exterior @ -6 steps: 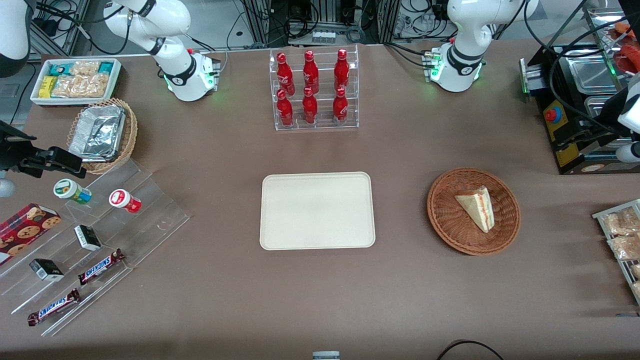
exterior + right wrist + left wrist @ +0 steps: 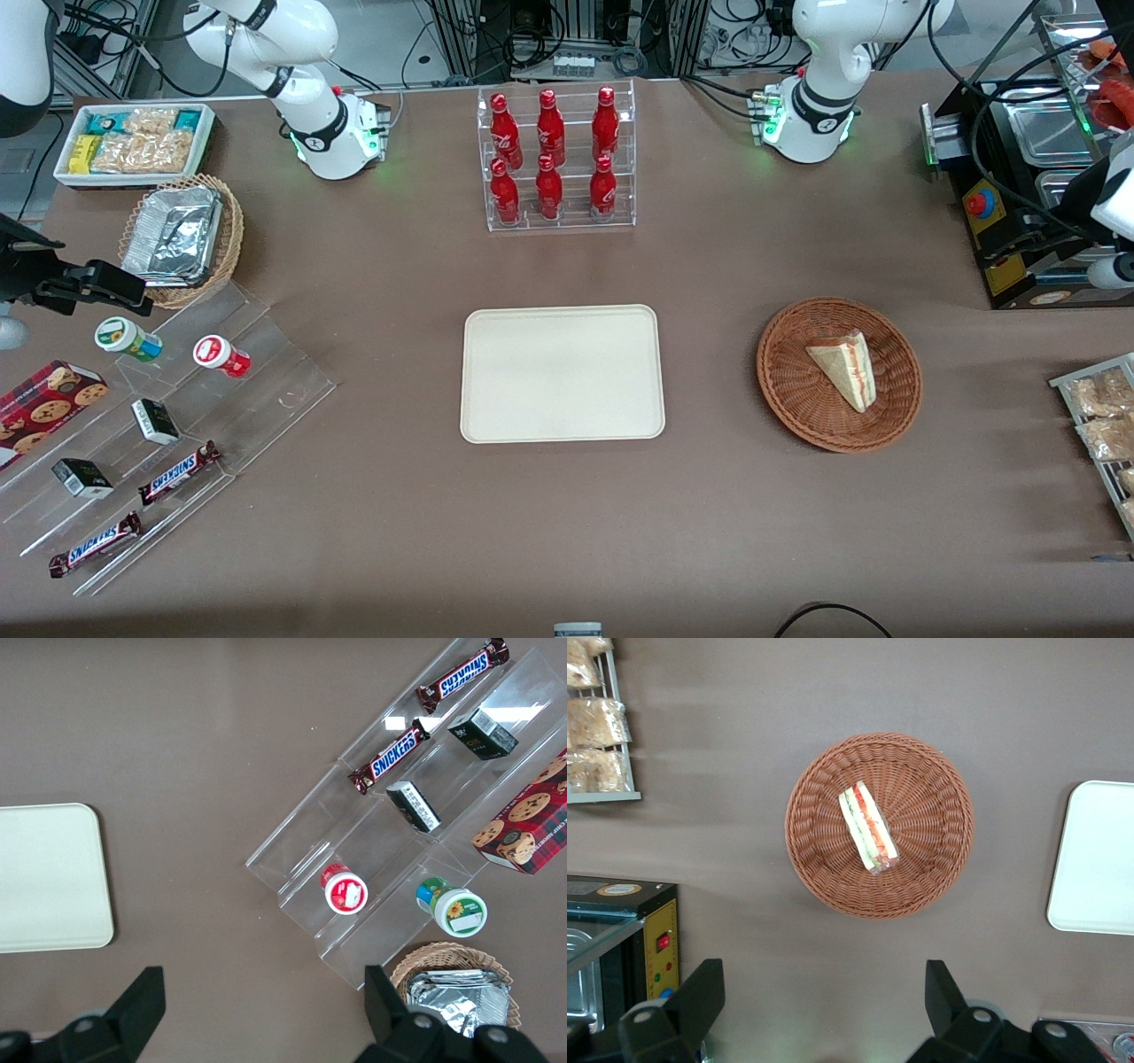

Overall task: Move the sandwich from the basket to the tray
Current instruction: 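Move the left gripper over the wicker basket above the sandwich, then lower the left gripper and close it on the wrapped sandwich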

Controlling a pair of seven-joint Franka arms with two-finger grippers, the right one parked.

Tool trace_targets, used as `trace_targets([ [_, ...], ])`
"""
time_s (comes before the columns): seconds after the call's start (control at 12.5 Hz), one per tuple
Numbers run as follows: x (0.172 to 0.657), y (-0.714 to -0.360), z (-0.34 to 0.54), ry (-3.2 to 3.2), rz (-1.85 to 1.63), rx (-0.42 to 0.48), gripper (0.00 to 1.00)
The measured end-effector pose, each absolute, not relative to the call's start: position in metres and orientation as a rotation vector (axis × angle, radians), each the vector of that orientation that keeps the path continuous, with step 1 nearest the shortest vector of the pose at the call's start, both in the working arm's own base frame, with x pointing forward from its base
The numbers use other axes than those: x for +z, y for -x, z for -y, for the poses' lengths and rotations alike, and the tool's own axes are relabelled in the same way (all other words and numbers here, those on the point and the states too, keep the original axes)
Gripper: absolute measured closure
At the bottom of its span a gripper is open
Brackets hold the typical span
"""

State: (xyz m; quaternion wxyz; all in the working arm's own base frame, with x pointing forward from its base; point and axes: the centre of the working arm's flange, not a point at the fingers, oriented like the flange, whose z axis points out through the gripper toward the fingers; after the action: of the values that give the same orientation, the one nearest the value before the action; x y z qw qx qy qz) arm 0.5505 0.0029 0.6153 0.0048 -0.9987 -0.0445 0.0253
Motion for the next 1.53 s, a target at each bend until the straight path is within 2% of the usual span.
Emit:
trace_targets([
  [0.32,0.573,-0.552,-0.004,3.12,0.143,0.201,0.0],
  [0.4,0.56,-0.553,-0.004,3.119,0.142,0.208,0.0],
  [0.72,0.496,-0.556,-0.005,3.121,0.152,0.174,0.0],
  [1.12,0.422,-0.549,0.002,3.106,0.352,0.097,0.0],
  [1.53,0.35,-0.542,0.022,3.082,0.483,0.108,0.0],
])
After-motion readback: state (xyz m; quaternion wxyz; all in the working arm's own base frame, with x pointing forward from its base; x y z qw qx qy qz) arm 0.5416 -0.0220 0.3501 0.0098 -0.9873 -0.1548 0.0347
